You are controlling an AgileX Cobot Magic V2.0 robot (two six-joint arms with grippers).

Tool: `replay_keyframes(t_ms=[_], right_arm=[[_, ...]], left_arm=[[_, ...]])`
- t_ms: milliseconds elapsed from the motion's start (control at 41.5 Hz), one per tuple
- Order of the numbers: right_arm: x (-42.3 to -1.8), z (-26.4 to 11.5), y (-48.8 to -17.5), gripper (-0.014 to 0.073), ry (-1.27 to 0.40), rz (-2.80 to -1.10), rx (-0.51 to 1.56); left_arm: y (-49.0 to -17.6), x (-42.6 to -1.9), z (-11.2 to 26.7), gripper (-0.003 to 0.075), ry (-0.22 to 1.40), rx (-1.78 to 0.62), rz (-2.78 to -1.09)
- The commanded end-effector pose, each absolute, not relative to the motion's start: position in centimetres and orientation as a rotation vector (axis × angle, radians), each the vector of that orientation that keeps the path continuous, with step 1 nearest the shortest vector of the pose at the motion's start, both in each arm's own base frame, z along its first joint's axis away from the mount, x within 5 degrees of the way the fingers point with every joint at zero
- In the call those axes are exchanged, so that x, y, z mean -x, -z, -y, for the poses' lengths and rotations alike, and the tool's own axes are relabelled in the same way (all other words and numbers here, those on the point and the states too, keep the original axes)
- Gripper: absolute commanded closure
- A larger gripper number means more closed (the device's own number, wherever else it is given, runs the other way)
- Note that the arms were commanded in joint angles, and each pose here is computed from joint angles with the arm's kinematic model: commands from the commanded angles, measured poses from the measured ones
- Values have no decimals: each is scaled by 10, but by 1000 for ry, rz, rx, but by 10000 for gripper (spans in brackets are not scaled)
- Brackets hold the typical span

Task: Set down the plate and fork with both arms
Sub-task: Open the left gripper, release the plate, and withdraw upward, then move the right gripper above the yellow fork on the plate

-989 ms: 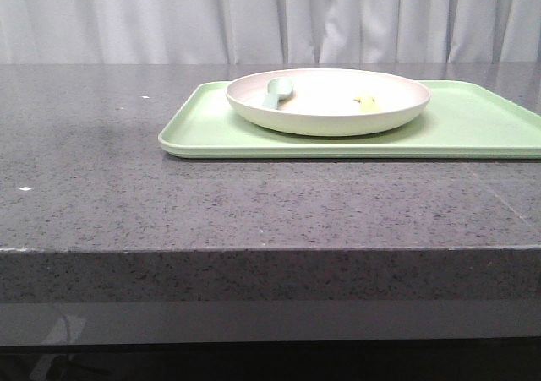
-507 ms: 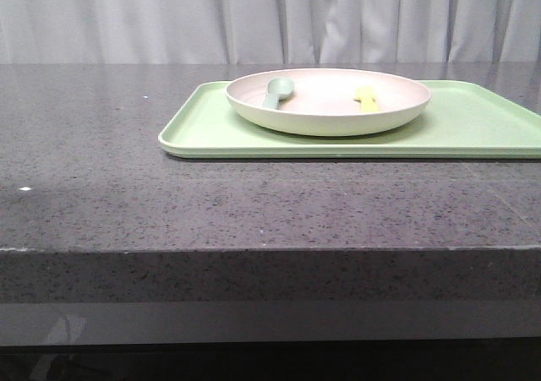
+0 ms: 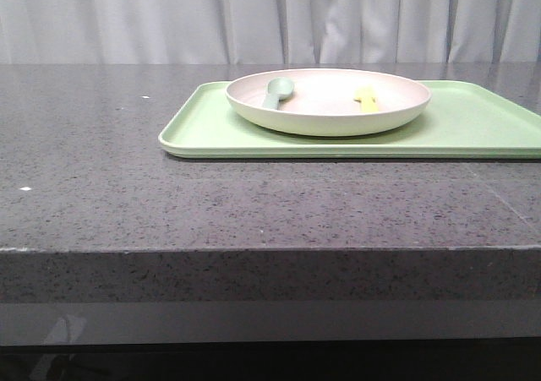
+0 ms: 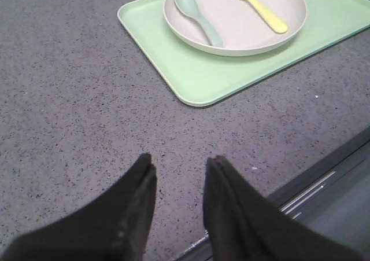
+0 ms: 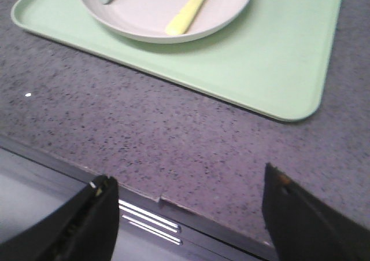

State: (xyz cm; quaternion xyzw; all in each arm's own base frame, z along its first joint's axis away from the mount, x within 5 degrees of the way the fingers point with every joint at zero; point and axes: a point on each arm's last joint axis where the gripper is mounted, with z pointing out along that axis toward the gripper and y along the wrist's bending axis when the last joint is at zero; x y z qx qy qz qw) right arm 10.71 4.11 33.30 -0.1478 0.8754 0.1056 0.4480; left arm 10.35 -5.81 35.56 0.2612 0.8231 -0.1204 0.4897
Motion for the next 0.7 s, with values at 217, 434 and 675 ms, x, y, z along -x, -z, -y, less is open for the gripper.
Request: replay_keyframes(t_ms=[217,434,675], right_arm=[[-139,-75,-371,56,-351,-2106,531],[-178,-94,-389,56,-324,-2186,562],[-229,-113,-405,62,-258,-2259,545]], left_arm=[[-368,-104,60,512,321,-607,-1924],[-368,-104,60,512,321,-607,-1924],[-368,-104,60,512,321,-607,-1924]])
